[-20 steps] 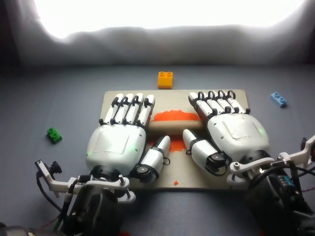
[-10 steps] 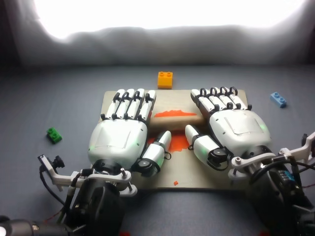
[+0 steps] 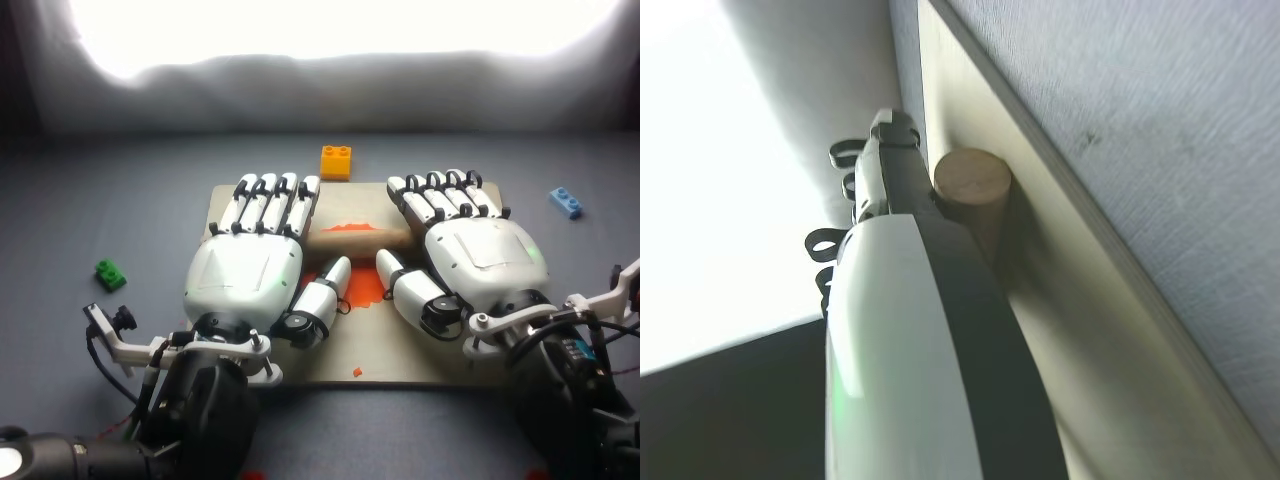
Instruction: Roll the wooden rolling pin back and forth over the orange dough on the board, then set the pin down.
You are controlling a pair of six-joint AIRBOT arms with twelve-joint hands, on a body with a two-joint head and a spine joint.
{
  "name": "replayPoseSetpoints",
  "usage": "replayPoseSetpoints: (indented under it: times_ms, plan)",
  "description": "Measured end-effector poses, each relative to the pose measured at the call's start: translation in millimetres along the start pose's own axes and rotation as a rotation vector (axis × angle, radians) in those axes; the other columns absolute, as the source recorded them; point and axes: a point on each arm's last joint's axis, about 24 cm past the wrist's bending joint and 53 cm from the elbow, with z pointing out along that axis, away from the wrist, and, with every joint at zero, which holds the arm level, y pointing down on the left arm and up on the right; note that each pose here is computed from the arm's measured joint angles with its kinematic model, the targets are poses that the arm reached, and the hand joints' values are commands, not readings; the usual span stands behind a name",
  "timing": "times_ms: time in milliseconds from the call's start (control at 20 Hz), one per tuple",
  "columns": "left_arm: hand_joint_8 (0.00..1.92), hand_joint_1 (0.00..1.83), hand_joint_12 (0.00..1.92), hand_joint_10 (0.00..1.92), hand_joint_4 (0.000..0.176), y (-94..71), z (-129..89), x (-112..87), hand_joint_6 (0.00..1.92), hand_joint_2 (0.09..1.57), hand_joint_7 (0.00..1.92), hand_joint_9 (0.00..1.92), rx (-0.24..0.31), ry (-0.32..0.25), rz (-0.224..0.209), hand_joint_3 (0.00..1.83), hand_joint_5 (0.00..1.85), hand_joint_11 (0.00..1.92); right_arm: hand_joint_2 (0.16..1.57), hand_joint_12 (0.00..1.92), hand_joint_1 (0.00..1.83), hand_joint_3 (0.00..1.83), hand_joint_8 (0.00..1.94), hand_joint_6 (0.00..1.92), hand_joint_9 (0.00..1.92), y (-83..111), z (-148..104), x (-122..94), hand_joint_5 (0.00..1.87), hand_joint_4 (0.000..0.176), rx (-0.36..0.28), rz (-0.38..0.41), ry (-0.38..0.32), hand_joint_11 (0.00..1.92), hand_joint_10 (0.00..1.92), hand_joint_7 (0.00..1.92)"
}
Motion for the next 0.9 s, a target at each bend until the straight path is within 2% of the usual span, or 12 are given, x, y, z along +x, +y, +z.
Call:
replayPoseSetpoints:
  times_ms: [300, 650, 750, 900]
  plan:
    - [0.0, 0.0, 0.0, 0.0, 0.0, 0.0, 7, -0.2, 0.0, 1.53, 0.0, 0.0, -0.002, 0.009, -0.003, 0.0, 0.0, 0.0, 1.57, 0.08, 0.0, 0.11, 0.0, 0.0, 0.08, -2.1, 5, -3, 0.14, 0.0, 0.0, 0.006, -0.01, 0.0, 0.0, 0.12]
    - [0.0, 0.0, 0.0, 0.0, 0.0, 1.6, 15, -1.0, 0.0, 1.53, 0.0, 0.0, -0.004, 0.014, -0.006, 0.0, 0.0, 0.0, 1.57, 0.15, 0.0, 0.1, 0.0, 0.0, 0.1, -3.7, 13, -8, 0.16, 0.0, 0.005, 0.011, -0.021, 0.0, 0.01, 0.15]
    - [0.0, 0.0, 0.0, 0.0, 0.0, 1.2, 17, -2.6, 0.0, 1.53, 0.0, 0.0, -0.004, 0.011, -0.006, 0.0, 0.0, 0.0, 1.57, 0.09, 0.0, 0.11, 0.0, 0.0, 0.08, -4.8, 14, -9, 0.15, 0.0, 0.007, 0.013, -0.022, 0.0, 0.0, 0.12]
    - [0.0, 0.0, 0.0, 0.0, 0.0, 2.3, 19, -4.4, 0.0, 1.53, 0.0, 0.0, -0.006, 0.008, -0.008, 0.0, 0.0, 0.0, 1.57, 0.1, 0.0, 0.1, 0.0, 0.0, 0.09, -7.0, 15, -10, 0.16, 0.0, 0.015, 0.017, -0.021, 0.0, 0.0, 0.15]
